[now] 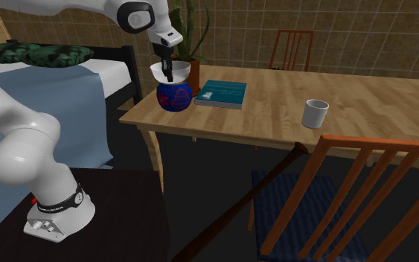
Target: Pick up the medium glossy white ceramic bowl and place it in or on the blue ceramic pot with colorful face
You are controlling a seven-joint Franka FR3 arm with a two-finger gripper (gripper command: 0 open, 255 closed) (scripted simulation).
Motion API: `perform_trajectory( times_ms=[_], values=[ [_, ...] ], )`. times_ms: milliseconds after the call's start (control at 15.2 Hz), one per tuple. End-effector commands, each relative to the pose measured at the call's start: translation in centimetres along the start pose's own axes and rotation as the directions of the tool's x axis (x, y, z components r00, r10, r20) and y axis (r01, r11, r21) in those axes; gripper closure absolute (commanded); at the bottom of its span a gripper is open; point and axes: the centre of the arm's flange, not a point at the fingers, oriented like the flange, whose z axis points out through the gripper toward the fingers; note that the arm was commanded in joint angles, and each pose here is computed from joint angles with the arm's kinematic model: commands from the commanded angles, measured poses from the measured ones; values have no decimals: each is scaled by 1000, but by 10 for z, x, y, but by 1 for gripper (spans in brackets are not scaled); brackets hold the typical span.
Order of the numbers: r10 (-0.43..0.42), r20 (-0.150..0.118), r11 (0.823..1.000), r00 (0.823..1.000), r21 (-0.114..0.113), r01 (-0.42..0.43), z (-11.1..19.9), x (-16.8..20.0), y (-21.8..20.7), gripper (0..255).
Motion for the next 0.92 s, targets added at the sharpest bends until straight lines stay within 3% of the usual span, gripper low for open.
perform_trajectory(
  times_ms=[0, 330, 594, 858],
  values=[
    [0, 1, 1000, 1000, -1, 0, 1, 0, 0, 0],
    [0, 1, 1000, 1000, -1, 0, 1, 0, 0, 0],
    [0, 1, 1000, 1000, -1, 0, -49, 0, 0, 0],
    [0, 1, 1000, 1000, -1, 0, -49, 0, 0, 0]
  ],
)
